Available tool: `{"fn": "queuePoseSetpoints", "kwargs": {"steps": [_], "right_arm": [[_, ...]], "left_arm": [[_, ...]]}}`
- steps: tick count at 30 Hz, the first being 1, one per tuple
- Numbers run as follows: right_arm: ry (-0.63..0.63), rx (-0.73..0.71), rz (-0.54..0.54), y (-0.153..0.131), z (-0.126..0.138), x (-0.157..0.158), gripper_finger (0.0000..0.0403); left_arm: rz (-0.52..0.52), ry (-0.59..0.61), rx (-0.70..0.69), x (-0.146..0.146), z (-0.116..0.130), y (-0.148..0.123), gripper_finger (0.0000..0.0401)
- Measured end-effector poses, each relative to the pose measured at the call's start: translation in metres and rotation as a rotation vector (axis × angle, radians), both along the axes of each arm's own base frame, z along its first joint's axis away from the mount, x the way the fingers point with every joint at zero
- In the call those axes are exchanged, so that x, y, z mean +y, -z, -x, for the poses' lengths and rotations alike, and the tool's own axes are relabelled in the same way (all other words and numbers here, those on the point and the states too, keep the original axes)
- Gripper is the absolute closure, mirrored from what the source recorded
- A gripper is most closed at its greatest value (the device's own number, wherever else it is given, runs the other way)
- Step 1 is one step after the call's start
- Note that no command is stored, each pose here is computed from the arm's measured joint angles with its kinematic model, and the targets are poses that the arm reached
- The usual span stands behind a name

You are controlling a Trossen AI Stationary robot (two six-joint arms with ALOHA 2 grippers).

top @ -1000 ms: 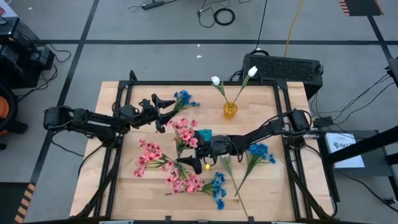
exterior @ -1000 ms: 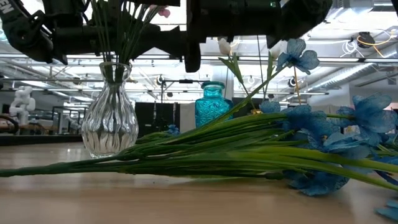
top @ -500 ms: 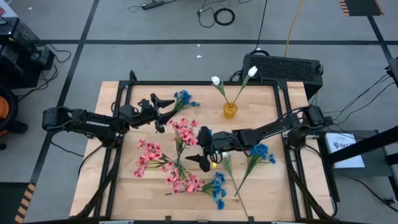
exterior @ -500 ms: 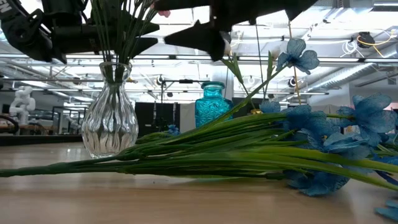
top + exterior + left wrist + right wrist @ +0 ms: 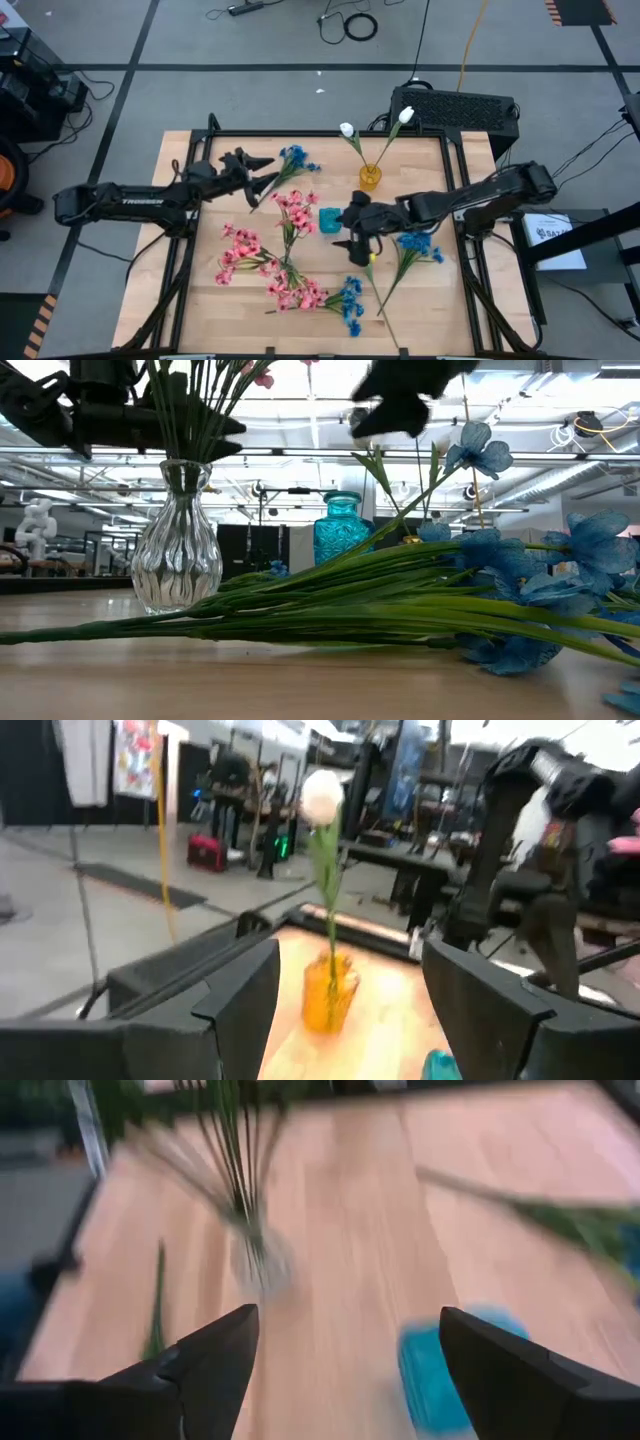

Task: Sort flowers into vase by color
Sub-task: Put the white tulip into the yellow vase

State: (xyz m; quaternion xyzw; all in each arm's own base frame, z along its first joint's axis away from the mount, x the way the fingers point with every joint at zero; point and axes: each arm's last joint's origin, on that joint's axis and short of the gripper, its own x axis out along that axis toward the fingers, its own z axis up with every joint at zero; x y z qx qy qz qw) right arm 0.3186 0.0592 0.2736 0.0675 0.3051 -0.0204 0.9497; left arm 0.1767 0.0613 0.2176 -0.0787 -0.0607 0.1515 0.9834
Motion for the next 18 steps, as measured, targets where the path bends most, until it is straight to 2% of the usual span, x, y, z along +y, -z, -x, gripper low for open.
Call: {"fn": "queuePoseSetpoints", "kwargs": {"steps": [4, 8, 13, 18], "right_arm": [[-0.017, 0.138, 0.026, -0.006, 0.026, 0.0, 0.0101], [-0.056, 0.174, 0.024, -0.013, 0.052, 0.01, 0.0101], [-0.141, 0.053, -0.009, 0.009, 0.076, 0.033, 0.0101], [-0.035, -0.088, 0.029, 0.045, 0.084, 0.038, 0.0101]], "left_arm": [[0.062, -0.057, 0.043, 0.003, 0.004, 0.004, 0.0163], [0.111, -0.075, 0.081, 0.004, 0.005, 0.009, 0.019], [0.179, -0.121, 0.127, 0.005, 0.005, 0.016, 0.022], [0.228, -0.161, 0.196, 0.006, 0.007, 0.024, 0.0238]]}}
